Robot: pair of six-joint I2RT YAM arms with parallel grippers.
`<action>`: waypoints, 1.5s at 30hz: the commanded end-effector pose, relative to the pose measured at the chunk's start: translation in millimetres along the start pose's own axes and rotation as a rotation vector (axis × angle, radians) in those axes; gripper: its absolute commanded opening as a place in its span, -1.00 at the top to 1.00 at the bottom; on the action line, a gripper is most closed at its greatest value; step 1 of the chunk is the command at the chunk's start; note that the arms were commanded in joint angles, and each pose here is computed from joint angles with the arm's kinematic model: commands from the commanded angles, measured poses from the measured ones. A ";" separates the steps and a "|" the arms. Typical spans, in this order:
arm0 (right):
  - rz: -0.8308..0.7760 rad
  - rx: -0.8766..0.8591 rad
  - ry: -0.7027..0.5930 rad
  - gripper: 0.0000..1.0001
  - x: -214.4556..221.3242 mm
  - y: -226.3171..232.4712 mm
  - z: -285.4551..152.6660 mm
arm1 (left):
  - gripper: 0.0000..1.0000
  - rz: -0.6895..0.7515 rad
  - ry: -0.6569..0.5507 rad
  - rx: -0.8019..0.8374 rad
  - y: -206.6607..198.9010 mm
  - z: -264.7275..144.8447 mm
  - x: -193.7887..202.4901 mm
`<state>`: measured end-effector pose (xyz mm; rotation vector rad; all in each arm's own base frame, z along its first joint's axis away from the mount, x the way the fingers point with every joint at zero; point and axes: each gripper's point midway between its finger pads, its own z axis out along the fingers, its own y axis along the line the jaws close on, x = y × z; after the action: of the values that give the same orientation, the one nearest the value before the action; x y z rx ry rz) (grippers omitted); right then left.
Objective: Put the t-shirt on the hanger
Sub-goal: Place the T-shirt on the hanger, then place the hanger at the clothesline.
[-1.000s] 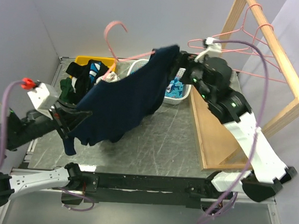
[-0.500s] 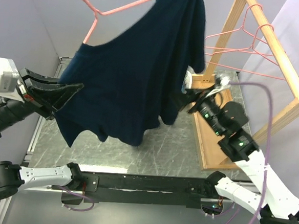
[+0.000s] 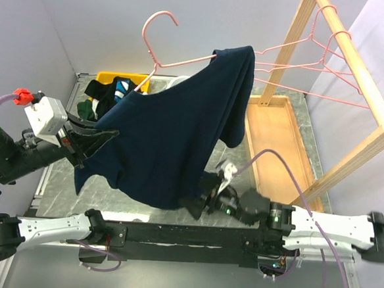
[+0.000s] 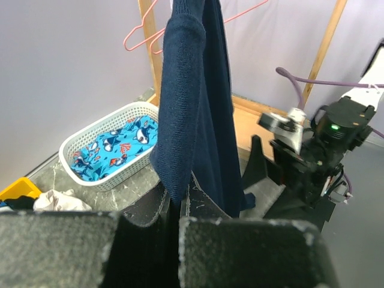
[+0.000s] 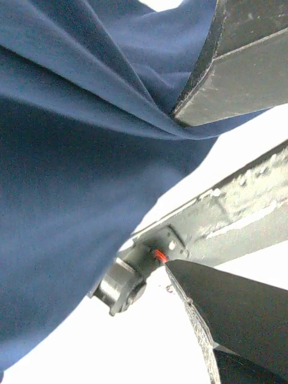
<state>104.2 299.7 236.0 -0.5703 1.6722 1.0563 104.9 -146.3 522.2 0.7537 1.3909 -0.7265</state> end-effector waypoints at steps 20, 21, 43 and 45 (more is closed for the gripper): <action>0.158 0.421 -0.011 -1.00 55.0 -87.2 -7.5 | 0.98 -0.026 -0.216 -0.077 14.2 -8.7 -41.3; 0.145 0.400 -0.006 -1.00 61.0 -86.2 -5.6 | 0.98 -0.028 -0.213 -0.085 15.3 -7.5 -39.1; -0.075 0.564 0.377 -1.00 186.7 -74.8 79.3 | 0.98 -0.059 -0.072 -0.032 -1.0 57.5 16.3; -0.057 0.636 0.403 -0.82 192.1 -85.9 75.2 | 0.98 -0.057 -0.065 -0.029 -1.5 56.7 17.3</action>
<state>132.1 359.5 36.6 -0.5175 2.1277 0.4776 142.1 -190.7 461.8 0.7359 1.5083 -0.6779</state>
